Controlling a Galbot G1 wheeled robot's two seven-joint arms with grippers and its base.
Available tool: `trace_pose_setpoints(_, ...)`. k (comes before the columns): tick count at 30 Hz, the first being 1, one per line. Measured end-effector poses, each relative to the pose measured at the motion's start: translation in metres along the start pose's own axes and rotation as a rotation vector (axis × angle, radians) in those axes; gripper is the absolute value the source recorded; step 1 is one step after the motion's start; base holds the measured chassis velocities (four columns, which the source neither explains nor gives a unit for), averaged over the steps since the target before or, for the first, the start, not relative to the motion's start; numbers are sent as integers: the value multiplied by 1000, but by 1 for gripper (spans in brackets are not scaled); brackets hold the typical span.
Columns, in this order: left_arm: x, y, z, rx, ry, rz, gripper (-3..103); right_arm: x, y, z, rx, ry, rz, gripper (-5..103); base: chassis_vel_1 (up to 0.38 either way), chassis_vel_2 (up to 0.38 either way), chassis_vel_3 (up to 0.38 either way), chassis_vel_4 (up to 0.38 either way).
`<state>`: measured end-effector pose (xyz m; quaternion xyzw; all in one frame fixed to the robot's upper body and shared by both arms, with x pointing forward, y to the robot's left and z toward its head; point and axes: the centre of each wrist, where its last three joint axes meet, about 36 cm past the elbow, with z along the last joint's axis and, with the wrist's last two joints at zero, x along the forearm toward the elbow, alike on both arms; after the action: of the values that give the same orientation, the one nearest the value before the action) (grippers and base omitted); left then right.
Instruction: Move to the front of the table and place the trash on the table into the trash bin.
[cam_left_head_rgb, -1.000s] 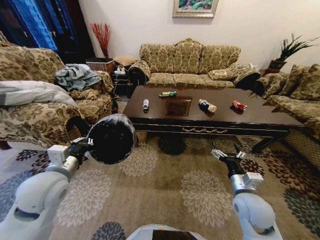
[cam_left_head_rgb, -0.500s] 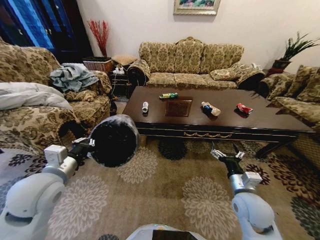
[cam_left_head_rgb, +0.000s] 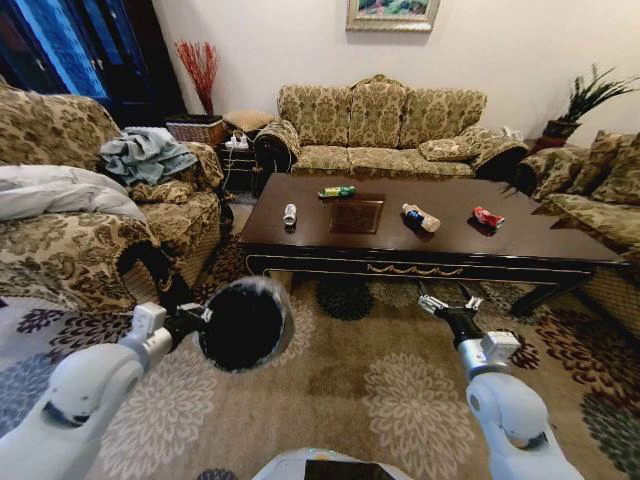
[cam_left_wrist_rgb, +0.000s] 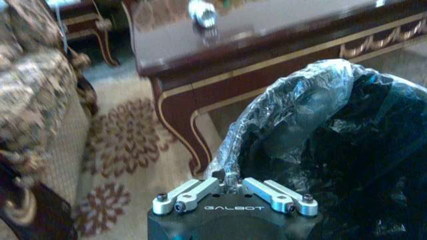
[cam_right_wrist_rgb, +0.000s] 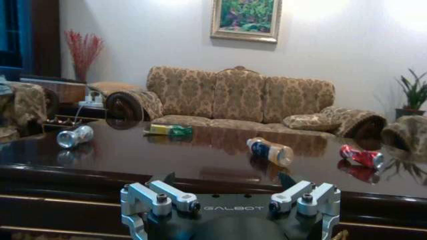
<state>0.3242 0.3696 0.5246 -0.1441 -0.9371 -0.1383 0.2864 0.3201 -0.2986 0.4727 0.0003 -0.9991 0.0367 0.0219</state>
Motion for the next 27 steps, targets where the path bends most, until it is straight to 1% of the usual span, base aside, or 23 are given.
trace_pose_setpoints(4, -25, 0, 23, 7, 90, 27, 1, -3, 1, 1, 3, 3, -41, 100, 0, 0, 0, 0)
trace_pose_setpoints(5, -25, 0, 23, 7, 90, 27, 1, -3, 1, 1, 3, 3, -41, 100, 0, 0, 0, 0)
trace_pose_setpoints(6, -31, 0, 28, 11, 105, 29, 1, -4, 1, 2, 1, 4, -54, 100, -31, 51, 38, -38)
trace_pose_setpoints(8, -34, -1, 29, 12, 111, 31, 1, -4, 1, 3, 1, 4, -60, 100, -61, 51, 38, -34)
trace_pose_setpoints(12, -46, -8, 32, -6, 123, 81, 1, -6, 3, 8, -5, 10, -66, 100, -106, 101, 110, -109)
trace_pose_setpoints(15, -51, -11, 33, -16, 132, 97, 1, -7, 3, 9, -7, 12, -64, 100, -172, 147, 156, -157)
trace_pose_setpoints(22, -59, -16, 40, -26, 156, 113, 1, -12, 6, 14, -15, 22, -62, 100, -190, 180, 178, -181)
trace_pose_setpoints(27, -61, -14, 43, -25, 164, 109, 1, -17, 7, 14, -13, 25, -78, 100, -116, 131, 125, -135)
